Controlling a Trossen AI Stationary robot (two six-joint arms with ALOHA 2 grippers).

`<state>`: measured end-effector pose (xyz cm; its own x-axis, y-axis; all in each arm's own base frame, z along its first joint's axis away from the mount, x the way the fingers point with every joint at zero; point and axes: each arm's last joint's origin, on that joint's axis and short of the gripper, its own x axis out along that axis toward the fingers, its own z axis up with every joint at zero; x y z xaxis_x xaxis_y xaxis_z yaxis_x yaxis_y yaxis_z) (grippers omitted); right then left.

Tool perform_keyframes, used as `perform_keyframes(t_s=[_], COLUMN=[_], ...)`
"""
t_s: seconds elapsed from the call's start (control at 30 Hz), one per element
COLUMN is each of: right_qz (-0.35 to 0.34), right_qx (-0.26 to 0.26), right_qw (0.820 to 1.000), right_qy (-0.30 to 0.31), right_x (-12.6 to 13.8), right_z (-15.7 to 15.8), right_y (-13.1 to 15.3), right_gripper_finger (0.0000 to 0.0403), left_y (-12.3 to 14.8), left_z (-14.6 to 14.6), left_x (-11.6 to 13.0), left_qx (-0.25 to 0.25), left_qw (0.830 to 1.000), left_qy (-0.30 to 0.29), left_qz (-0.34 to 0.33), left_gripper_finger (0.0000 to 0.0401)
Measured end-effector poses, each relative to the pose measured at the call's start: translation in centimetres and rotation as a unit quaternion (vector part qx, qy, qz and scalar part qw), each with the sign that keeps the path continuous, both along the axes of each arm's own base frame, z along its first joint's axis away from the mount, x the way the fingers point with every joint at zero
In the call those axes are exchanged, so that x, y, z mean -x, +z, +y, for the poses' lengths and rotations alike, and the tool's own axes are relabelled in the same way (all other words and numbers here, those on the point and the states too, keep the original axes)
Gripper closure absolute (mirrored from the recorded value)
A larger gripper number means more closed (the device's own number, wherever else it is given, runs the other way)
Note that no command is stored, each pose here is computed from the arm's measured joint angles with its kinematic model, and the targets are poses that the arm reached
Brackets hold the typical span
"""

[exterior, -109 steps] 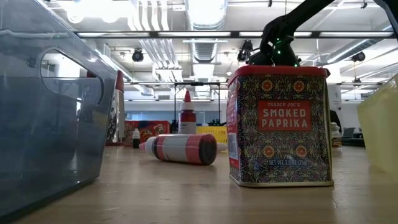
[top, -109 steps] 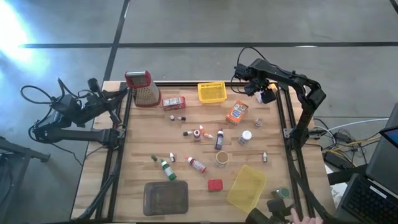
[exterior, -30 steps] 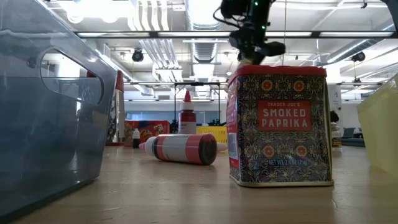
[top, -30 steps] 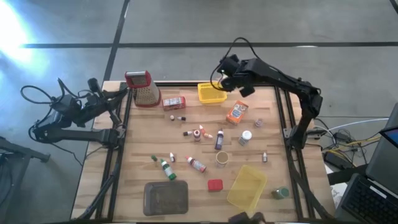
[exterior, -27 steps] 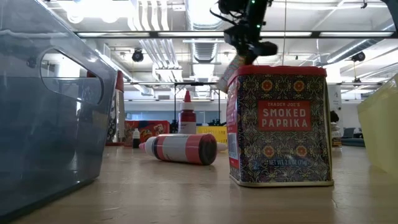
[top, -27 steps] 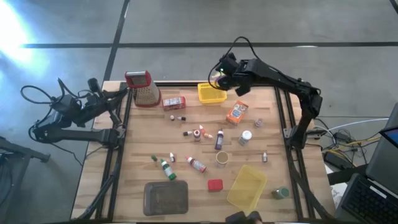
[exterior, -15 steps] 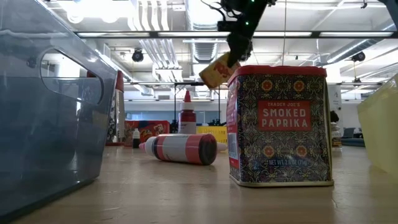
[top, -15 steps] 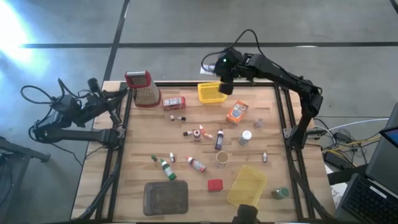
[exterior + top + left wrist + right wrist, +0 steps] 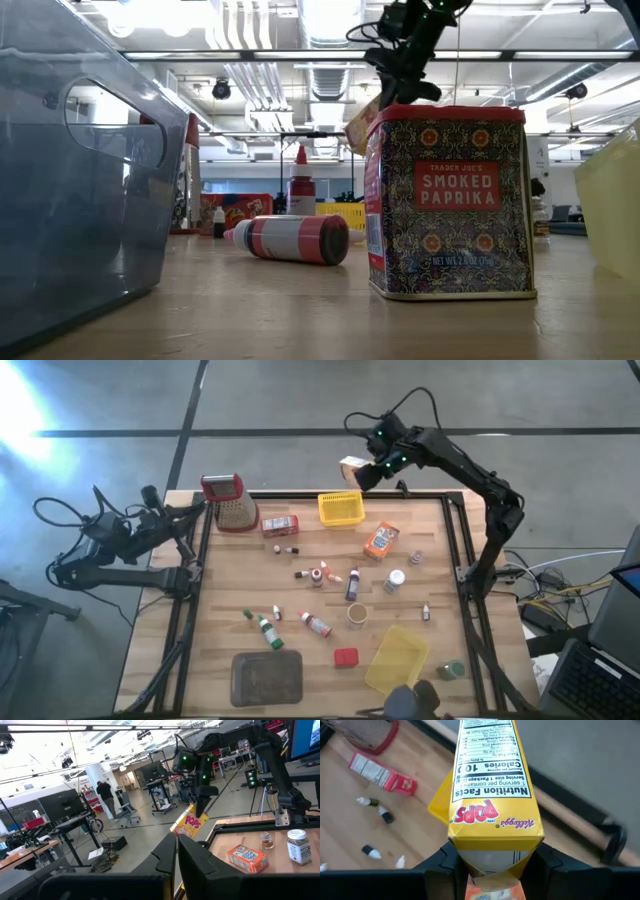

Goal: Pick & Place Kitchen Items
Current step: Put the yellow cereal box into the top yellow bin

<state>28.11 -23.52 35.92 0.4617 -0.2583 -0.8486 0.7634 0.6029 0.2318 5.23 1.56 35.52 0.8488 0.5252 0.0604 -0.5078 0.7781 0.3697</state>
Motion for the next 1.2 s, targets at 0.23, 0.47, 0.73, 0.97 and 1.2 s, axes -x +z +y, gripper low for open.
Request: perform_keyframes(t_s=[0.23,0.47,0.73,0.97,1.2], right_qz=[-0.013,0.04,0.059,0.089,0.096], right_qx=[-0.072,-0.127,-0.179,-0.203,-0.204], right_qw=[0.997,0.991,0.981,0.972,0.972], right_qy=[0.0,-0.016,-0.053,-0.075,-0.069], right_x=[-1.9,-3.4,-4.1,-3.3,-3.7], right_z=[-1.1,-3.1,-4.5,-5.1,-4.8], right_y=[-2.3,-2.8,-4.0,-5.7,-6.4], right_gripper_finger=[0.0284,0.0263,0.0278,0.0283,0.0259], left_y=[0.0,0.0,0.0,0.0,0.0], left_z=[0.0,0.0,0.0,0.0,0.0], left_x=[0.0,0.0,0.0,0.0,0.0], left_qx=[0.0,0.0,0.0,0.0,0.0], left_qw=[1.0,1.0,1.0,1.0,1.0], left_qy=[0.0,0.0,0.0,-0.001,-0.001], left_qz=[0.0,0.0,0.0,0.001,0.001], left_gripper_finger=[0.0378,0.0378,0.0378,0.0378,0.0378])
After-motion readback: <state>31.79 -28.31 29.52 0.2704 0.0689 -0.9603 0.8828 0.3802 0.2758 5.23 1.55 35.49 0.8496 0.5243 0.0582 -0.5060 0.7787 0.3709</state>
